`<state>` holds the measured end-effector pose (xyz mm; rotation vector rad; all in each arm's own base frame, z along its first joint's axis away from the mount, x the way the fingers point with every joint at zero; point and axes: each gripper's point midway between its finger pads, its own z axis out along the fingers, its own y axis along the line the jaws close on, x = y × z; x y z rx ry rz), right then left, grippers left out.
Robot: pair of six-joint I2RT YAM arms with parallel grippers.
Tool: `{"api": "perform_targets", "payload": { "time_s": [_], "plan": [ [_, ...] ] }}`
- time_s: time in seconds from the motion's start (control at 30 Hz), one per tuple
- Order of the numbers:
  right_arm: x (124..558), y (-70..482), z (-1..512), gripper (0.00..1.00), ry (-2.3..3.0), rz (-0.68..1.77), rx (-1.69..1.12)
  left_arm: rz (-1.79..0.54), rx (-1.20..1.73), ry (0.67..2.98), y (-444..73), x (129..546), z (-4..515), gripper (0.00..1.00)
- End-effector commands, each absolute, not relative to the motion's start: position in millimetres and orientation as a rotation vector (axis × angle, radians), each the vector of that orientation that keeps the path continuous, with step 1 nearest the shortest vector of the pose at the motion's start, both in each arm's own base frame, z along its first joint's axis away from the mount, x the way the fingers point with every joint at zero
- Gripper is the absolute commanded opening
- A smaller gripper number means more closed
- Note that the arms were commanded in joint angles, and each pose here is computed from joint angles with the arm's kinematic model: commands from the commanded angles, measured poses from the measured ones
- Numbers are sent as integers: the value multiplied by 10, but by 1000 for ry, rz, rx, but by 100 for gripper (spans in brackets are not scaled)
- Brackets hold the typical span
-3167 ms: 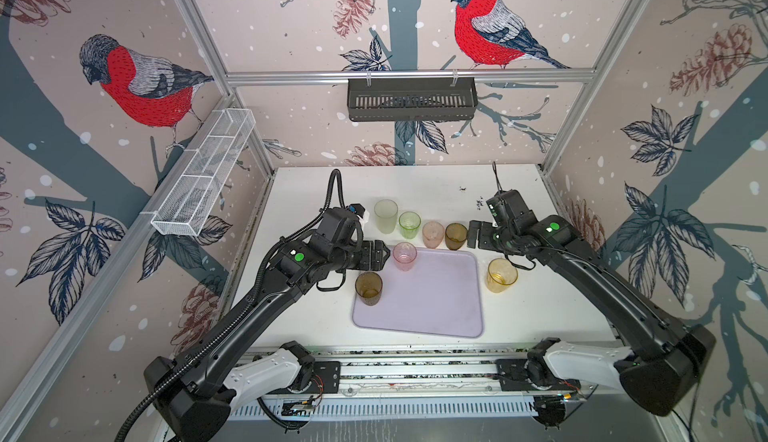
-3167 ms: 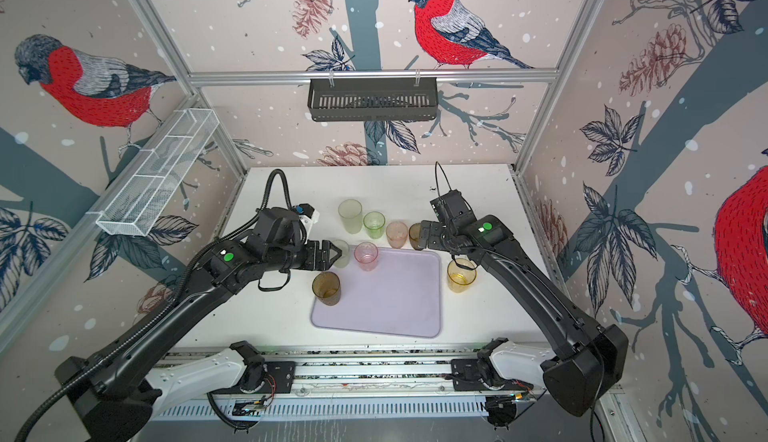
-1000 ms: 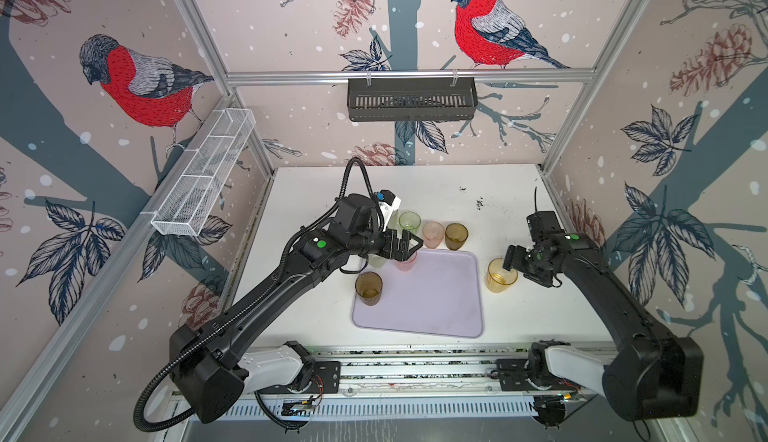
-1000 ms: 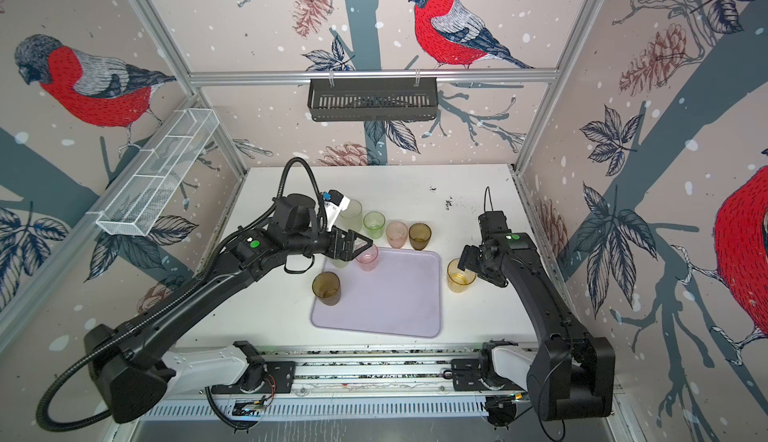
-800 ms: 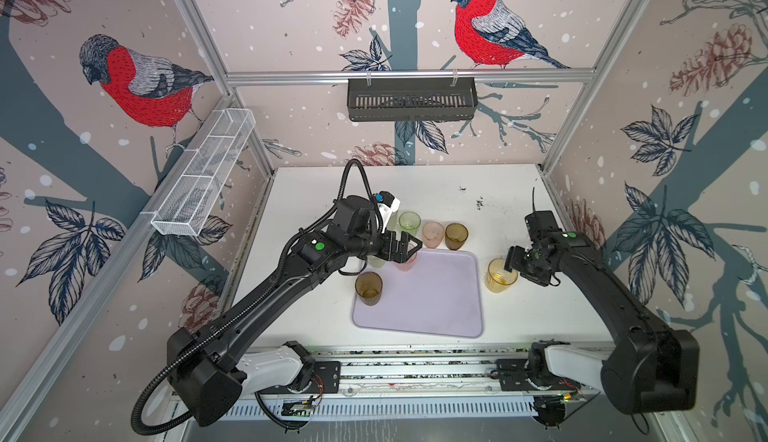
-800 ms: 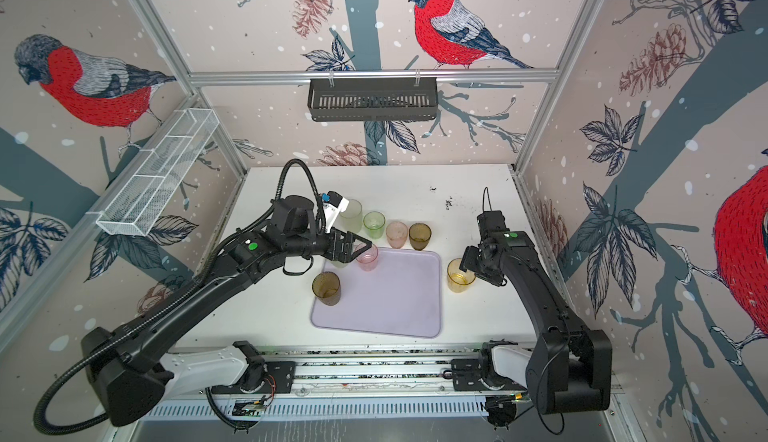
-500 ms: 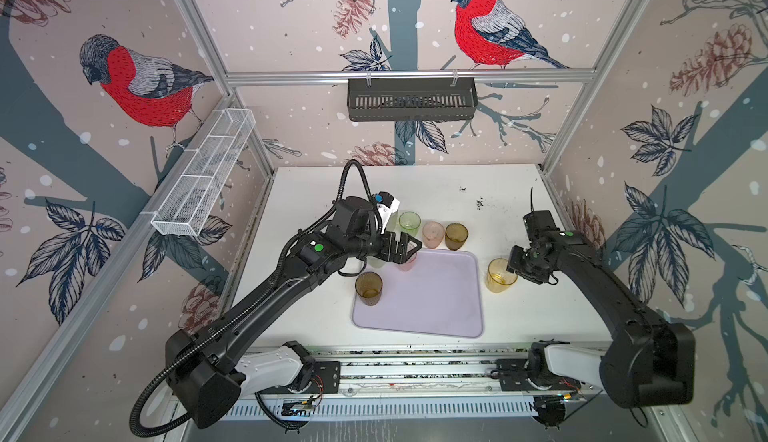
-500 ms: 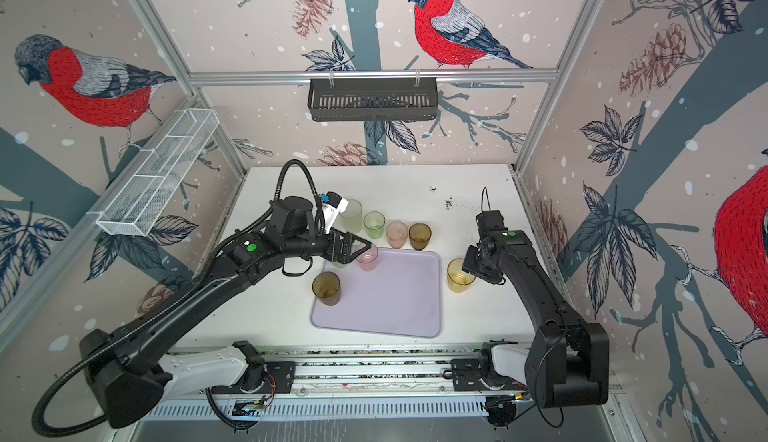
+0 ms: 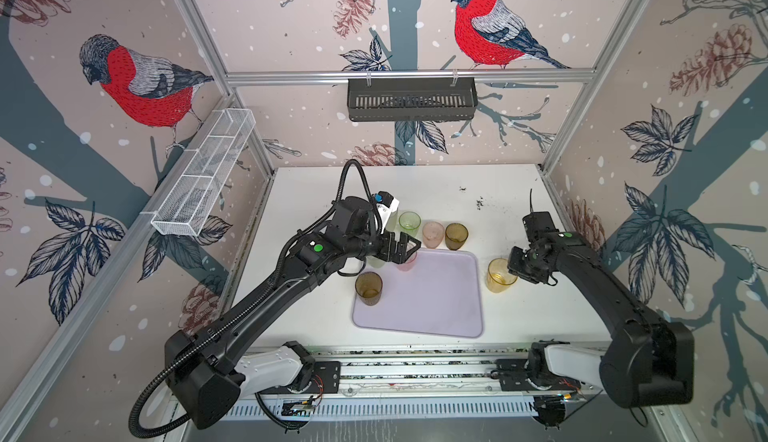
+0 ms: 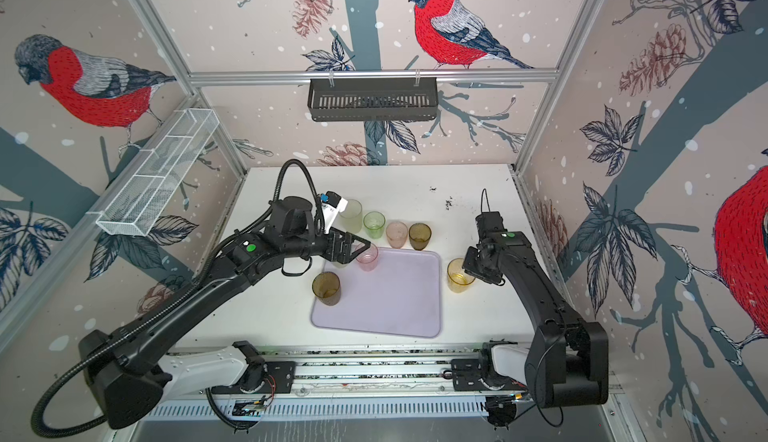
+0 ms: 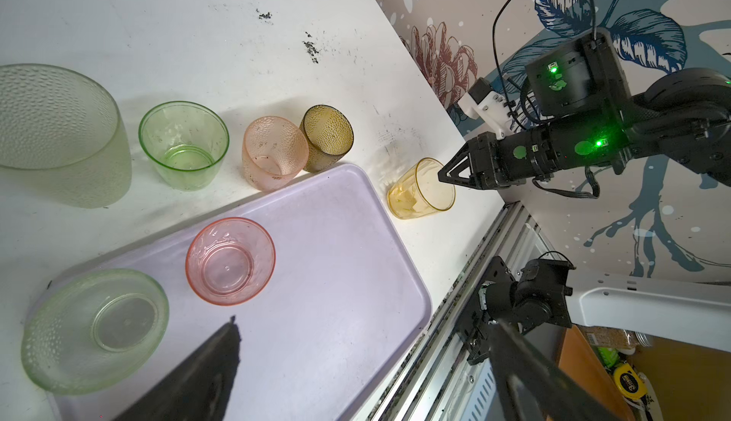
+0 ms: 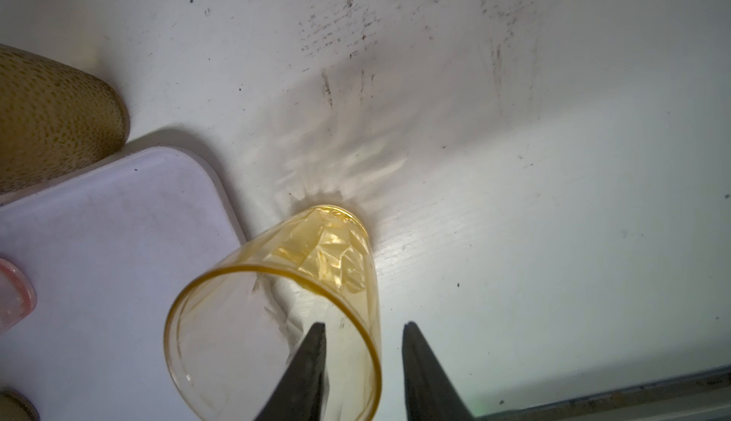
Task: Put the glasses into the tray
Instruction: 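Lower the open right gripper around the yellow cup's rim, then close the right gripper on the yellow cup's rim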
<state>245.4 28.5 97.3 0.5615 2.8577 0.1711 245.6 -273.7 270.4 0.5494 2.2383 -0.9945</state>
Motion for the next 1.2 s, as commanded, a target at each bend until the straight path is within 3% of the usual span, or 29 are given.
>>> {"api": "perform_targets", "payload": {
  "time_s": [0.0, 1.17],
  "plan": [
    [2439, 280, 950, 29, 2862, 163, 574, -987, 552, 2211, -2745, 2492, 2745, 97],
    [2415, 279, 878, 10, 2888, 141, 578, -968, 516, 2231, -2684, 2480, 2617, 98]
  ]
}}
